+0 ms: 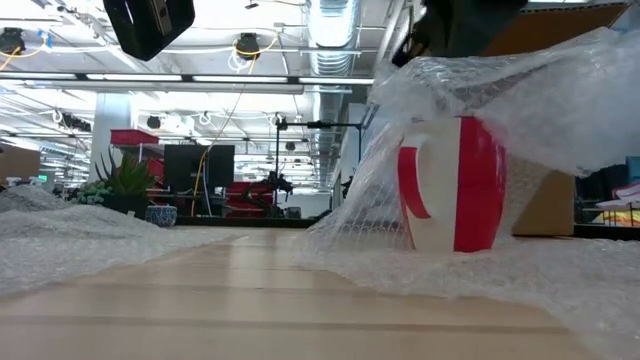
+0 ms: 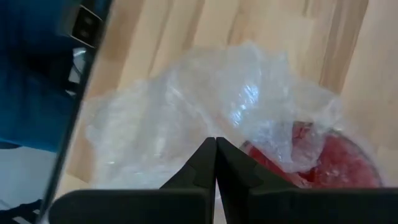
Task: Wrap mug
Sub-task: Wrap the red mug in the right bubble wrap
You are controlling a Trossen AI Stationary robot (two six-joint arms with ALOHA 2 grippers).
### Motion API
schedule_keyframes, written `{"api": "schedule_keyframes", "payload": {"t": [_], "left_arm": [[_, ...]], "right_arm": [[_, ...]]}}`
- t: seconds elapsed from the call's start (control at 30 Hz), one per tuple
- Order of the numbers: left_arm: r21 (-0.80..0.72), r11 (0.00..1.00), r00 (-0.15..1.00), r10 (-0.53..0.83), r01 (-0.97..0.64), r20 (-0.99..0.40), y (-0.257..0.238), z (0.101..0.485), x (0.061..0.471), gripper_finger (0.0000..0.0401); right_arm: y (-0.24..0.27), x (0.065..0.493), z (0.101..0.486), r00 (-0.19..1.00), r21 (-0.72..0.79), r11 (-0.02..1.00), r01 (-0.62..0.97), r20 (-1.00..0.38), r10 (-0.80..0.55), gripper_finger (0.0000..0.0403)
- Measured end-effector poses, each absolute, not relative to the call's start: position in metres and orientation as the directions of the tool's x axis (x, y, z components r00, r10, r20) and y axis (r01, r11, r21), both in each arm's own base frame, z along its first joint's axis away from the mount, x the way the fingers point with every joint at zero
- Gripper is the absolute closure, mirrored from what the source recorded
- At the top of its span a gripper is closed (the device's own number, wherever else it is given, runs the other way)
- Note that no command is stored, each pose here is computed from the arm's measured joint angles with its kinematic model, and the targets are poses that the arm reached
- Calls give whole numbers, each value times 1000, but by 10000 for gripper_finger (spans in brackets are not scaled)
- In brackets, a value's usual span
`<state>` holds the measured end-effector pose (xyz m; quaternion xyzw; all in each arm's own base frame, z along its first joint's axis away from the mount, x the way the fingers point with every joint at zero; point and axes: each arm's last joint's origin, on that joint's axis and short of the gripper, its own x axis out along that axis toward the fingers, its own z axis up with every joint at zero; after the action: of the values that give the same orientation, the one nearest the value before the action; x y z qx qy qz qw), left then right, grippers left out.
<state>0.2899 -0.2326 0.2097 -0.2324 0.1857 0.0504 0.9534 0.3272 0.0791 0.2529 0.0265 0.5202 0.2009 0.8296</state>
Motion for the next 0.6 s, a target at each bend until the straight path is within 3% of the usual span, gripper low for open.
{"api": "schedule_keyframes", "payload": {"t": [0.3, 0.6], "left_arm": [[-424, 887, 926, 10, -182, -378, -233, 210, 290, 343], [-424, 887, 926, 10, -183, -378, -233, 210, 290, 343]], "right_arm": [[71, 344, 220, 325, 269, 926, -263, -879, 348, 403], [66, 333, 238, 354, 245, 934, -259, -876, 327, 403]]}}
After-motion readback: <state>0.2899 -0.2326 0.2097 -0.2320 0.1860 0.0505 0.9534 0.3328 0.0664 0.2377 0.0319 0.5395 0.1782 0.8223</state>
